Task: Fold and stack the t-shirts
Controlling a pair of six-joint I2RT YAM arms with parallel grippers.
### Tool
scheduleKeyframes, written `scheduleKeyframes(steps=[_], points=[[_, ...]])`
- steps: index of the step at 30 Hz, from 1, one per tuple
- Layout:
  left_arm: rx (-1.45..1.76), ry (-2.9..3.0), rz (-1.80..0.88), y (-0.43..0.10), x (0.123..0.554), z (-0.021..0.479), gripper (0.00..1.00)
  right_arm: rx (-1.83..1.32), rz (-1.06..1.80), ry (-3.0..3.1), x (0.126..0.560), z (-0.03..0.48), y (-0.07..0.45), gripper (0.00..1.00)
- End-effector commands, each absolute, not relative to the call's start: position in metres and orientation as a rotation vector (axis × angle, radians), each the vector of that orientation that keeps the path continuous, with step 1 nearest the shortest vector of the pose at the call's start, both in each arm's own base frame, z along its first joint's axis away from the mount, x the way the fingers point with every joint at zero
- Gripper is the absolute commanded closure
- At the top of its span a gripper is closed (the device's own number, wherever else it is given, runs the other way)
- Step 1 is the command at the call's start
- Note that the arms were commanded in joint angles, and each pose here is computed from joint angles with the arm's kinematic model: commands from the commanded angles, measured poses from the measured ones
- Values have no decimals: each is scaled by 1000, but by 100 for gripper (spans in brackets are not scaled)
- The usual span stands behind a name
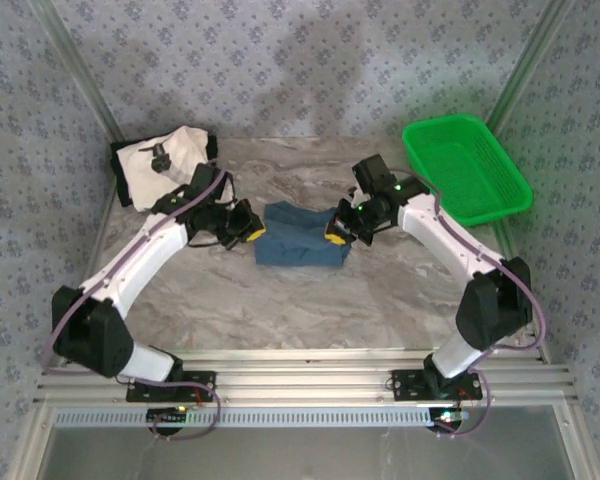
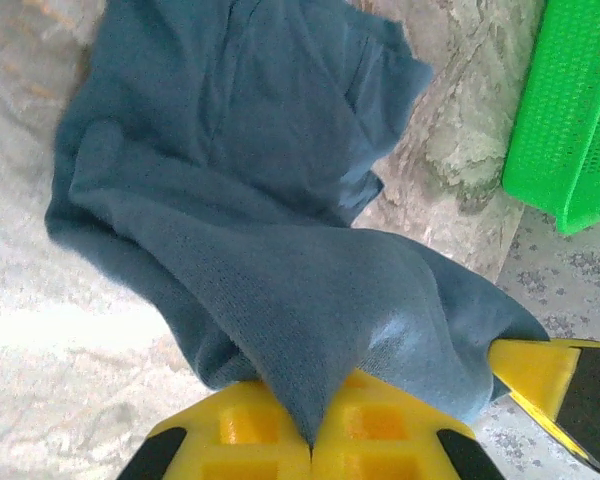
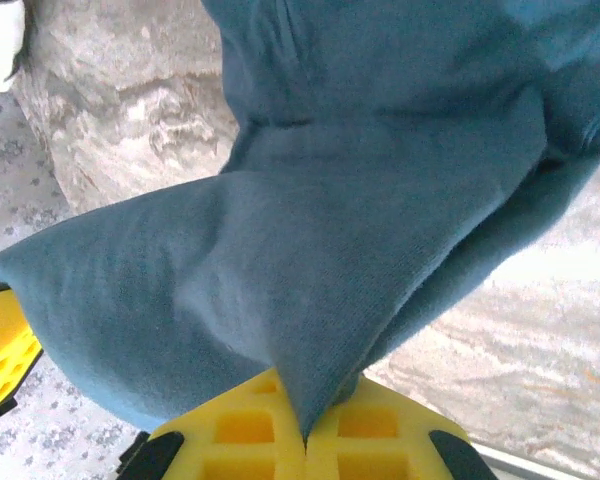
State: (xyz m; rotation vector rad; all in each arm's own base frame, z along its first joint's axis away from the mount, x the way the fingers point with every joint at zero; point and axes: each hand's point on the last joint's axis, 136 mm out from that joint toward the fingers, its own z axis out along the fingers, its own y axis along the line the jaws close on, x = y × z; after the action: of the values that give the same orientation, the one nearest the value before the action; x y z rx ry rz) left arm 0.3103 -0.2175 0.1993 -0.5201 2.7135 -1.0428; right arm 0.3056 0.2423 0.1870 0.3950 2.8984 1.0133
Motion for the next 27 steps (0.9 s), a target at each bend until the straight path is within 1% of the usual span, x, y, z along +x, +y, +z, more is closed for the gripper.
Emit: scheduleKeyframes(steps=[1,7,20,22,23,24,25,26,27], points=[[-411,2686,-1091,-223,329,215,100,352,999,2929,317,186,235,100],[-400,2714,-1101,-227,360,202,100,404,992,2945,343,168,220,100],[-457,2789,-1087,-233,413,139,100,506,975,2985,393,117,202,100],[-469,2800,-1090,-234,422,129,100,524,971,2989,401,108,198,98],[-470,2794,-1090,-235,430,125,99,539,964,2986,408,102,196,94],[-476,2789,-1091,-235,438,121,91,557,970,2974,417,96,193,88],[-488,2777,-1094,-235,447,120,80,569,988,2958,428,92,192,80],[-497,2752,-1125,-238,460,122,66,591,1022,2935,442,89,191,66],[-497,2716,-1173,-242,473,129,59,623,1023,2914,457,89,185,57]])
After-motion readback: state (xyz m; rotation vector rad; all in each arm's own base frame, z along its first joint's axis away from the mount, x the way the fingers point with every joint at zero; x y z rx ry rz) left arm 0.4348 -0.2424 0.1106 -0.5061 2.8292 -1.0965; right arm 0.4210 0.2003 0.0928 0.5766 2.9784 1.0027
